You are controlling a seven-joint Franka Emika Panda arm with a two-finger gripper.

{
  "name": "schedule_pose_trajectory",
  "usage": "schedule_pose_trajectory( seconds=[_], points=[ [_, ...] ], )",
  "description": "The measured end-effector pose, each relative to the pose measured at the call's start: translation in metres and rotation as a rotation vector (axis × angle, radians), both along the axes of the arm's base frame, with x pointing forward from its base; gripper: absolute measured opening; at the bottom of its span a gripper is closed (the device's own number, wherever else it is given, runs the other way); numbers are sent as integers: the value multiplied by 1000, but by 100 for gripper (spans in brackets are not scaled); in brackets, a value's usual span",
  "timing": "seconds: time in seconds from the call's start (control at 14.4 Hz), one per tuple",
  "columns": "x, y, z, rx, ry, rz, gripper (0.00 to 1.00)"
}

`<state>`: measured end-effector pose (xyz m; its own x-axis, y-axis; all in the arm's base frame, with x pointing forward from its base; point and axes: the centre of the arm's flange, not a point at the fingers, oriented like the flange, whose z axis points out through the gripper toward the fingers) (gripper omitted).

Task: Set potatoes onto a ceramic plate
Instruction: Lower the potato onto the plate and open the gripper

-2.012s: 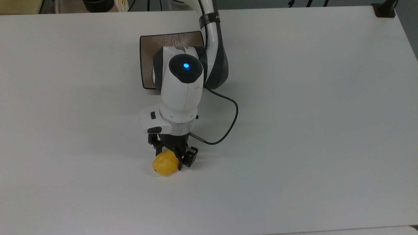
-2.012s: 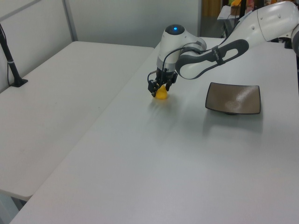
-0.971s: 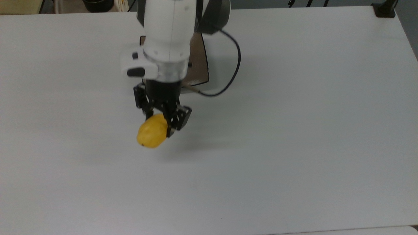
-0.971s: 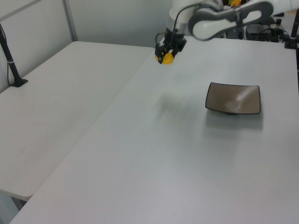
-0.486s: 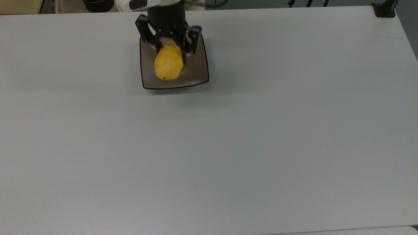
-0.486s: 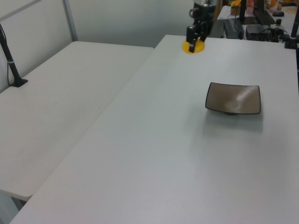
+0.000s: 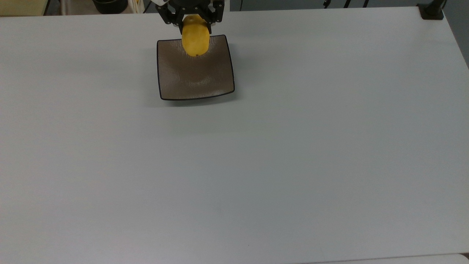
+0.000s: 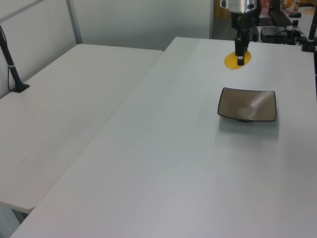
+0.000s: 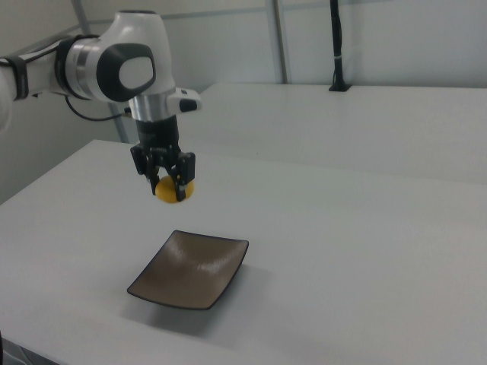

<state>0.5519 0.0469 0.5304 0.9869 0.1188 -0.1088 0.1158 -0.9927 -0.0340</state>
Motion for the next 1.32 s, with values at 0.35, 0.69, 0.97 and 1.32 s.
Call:
schedule_pose_trajectory(
  seconds=[0.35,0.69,0.97,1.32],
  points=[
    [-15,-1,-70,1,51,36,63],
    [-24,-2,-129,3,-8,39,63],
    [-37,-1,-160,0,-4,44,63],
    [-38,-2,-158,1,-9,43,89]
  ],
)
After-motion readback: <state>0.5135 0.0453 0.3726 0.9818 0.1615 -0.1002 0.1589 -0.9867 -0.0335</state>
